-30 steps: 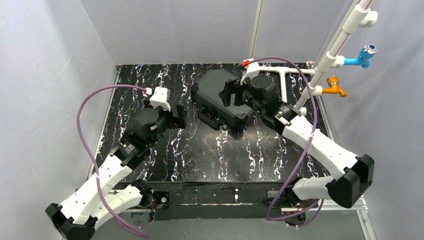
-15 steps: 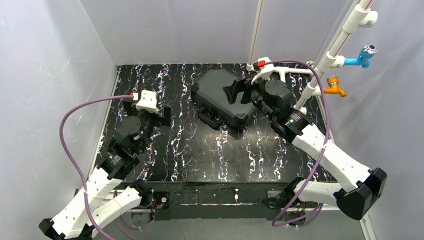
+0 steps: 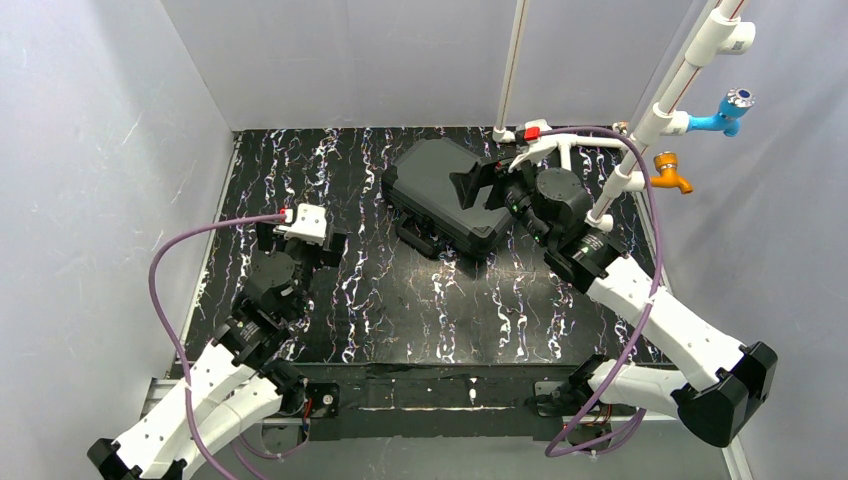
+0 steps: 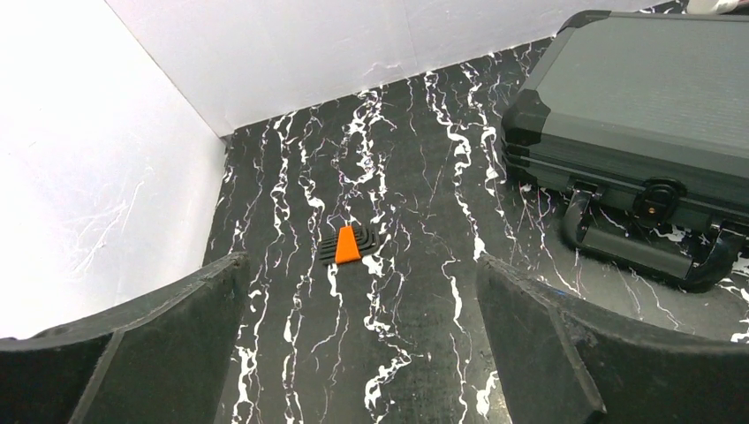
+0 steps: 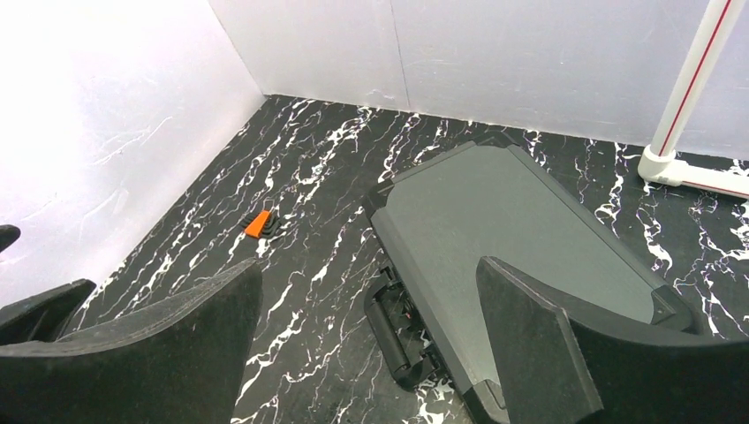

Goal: Pack up texas hold em set

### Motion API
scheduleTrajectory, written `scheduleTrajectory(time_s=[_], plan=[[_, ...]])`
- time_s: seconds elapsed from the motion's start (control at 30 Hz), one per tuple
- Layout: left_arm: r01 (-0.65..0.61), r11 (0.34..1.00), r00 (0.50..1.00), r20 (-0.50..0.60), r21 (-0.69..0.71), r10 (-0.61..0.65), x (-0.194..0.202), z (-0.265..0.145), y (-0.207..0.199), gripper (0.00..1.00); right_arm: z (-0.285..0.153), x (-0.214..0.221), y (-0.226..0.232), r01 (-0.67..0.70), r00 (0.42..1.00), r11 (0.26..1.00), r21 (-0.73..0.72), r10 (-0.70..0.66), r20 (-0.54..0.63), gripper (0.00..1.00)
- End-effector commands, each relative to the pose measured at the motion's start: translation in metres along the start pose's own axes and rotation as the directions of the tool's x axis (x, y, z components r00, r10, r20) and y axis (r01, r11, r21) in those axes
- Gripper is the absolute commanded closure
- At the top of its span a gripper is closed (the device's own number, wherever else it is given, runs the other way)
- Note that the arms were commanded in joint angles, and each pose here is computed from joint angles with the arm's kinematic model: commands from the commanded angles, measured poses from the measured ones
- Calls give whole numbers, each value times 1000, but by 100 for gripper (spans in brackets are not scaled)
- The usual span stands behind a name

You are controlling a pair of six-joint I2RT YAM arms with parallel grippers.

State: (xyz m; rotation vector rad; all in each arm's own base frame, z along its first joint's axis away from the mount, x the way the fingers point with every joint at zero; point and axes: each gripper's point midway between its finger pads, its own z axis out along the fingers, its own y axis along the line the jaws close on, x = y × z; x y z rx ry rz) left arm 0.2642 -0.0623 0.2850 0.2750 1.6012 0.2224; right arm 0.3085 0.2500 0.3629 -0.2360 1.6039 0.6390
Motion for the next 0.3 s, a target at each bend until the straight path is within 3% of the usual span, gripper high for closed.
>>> scheduleTrajectory(time_s=[0.0, 0.27], plan=[[24, 999, 999, 40, -34, -22, -8, -3, 9, 2, -4, -28, 2, -41, 994, 999, 2, 41, 106, 2], [18, 999, 999, 36, -32, -17, -5, -3, 8, 2, -3, -29, 8, -30, 993, 999, -34, 34, 117, 2]])
